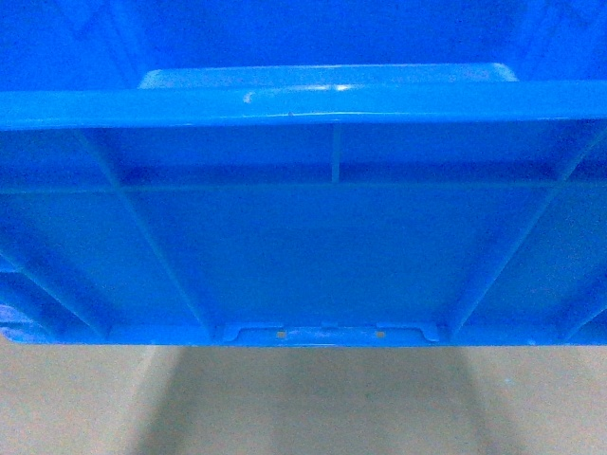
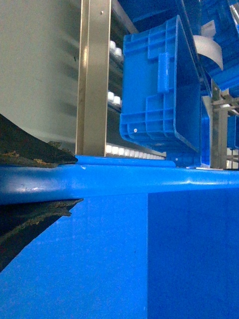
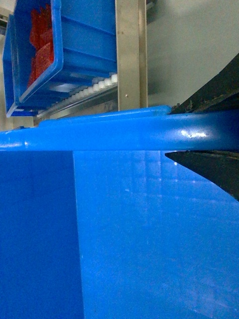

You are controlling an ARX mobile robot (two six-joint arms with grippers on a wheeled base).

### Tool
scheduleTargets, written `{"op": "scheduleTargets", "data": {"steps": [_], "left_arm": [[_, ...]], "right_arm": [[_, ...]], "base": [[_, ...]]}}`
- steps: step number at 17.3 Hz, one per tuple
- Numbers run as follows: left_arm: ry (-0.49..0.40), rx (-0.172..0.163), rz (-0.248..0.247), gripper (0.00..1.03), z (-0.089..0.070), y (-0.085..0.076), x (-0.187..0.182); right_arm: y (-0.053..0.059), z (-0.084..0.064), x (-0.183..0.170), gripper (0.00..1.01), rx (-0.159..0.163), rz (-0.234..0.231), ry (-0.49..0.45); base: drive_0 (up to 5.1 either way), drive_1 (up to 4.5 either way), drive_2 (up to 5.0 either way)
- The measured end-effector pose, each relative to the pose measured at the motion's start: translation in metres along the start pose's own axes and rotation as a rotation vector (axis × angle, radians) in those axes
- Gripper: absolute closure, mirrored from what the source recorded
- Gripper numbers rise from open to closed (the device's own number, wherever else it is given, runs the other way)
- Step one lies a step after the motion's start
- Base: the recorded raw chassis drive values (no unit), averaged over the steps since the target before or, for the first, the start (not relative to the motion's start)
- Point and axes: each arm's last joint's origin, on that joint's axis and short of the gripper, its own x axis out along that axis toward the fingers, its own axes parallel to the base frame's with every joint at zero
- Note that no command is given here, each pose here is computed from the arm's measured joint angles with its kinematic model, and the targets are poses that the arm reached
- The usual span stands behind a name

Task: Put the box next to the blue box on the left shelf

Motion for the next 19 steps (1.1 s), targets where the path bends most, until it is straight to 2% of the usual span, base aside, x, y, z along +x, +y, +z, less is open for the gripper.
{"op": "scheduleTargets", "data": {"steps": [19], "left_arm": [[-0.001, -0.003, 0.000, 0.91, 0.0001, 0.0001, 0.0000]], "right_arm": [[0.0000, 0.0002, 0.0000, 0.92, 0.000, 0.000, -0.002]], "base": [[0.0, 4.02, -4.0]]}}
